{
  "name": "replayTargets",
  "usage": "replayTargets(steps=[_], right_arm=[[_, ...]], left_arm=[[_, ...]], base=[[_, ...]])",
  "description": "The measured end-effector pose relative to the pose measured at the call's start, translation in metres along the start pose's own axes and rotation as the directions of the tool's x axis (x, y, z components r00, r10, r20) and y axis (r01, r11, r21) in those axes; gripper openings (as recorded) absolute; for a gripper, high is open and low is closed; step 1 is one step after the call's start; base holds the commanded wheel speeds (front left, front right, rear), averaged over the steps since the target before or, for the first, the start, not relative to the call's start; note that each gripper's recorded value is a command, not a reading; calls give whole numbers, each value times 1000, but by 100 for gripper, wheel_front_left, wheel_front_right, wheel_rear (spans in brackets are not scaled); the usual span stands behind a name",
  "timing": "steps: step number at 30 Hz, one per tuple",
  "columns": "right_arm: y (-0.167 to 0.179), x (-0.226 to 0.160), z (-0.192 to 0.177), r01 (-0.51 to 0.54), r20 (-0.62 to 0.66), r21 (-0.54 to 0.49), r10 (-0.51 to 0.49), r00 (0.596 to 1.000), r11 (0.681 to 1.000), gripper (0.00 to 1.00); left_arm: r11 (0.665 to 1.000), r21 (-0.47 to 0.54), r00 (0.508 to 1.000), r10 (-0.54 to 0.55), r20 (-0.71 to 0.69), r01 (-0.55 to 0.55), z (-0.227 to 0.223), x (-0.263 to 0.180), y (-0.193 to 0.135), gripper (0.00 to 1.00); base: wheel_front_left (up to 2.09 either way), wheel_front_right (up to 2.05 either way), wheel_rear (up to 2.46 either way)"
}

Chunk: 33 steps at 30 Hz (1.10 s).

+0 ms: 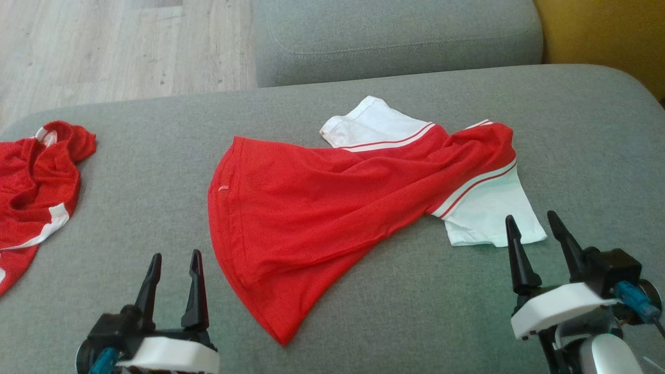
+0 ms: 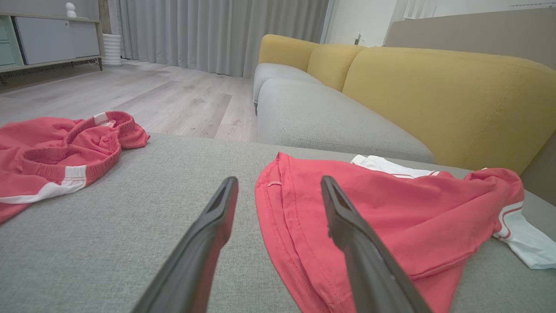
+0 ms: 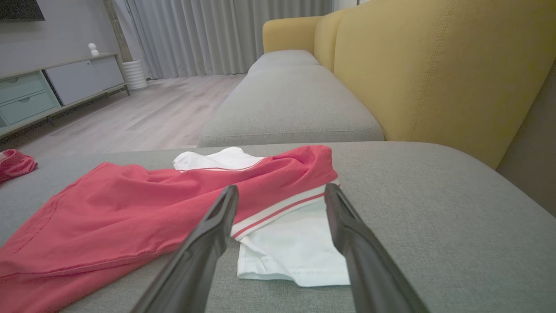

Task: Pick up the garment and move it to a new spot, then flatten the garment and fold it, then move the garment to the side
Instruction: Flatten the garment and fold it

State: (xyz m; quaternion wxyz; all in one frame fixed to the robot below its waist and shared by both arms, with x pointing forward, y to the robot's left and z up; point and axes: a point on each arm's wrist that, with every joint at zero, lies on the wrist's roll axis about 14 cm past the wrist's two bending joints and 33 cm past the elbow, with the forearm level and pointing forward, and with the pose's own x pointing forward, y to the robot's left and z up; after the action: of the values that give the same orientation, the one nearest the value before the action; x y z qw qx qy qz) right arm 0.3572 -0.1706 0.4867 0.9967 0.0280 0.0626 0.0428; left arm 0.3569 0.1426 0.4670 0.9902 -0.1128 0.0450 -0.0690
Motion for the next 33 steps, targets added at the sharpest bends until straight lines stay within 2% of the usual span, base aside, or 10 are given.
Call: replayTargets(steps=[9, 14, 22, 33], right_arm=[[4, 1, 2, -11, 1, 11, 11, 1000, 1000, 100], [8, 3, -2, -24, -16, 13, 24, 1000, 1000, 100], [11, 6, -10, -32, -46, 33, 33, 998, 999, 100], [11, 7, -18, -32, -71, 43, 35, 997, 999, 100]], left_arm=[[1000, -3, 1000, 9, -11, -9, -2, -1, 1, 100], [998, -30, 993, -49, -104, 46, -23, -3, -15, 100], [981, -163, 914, -158, -373, 103, -89, -13, -49, 100], [978, -173, 870, -182, -459, 114, -108, 6, -57, 100]], base=[[0, 0, 0], [0, 0, 0], [0, 0, 0], [0, 0, 0]])
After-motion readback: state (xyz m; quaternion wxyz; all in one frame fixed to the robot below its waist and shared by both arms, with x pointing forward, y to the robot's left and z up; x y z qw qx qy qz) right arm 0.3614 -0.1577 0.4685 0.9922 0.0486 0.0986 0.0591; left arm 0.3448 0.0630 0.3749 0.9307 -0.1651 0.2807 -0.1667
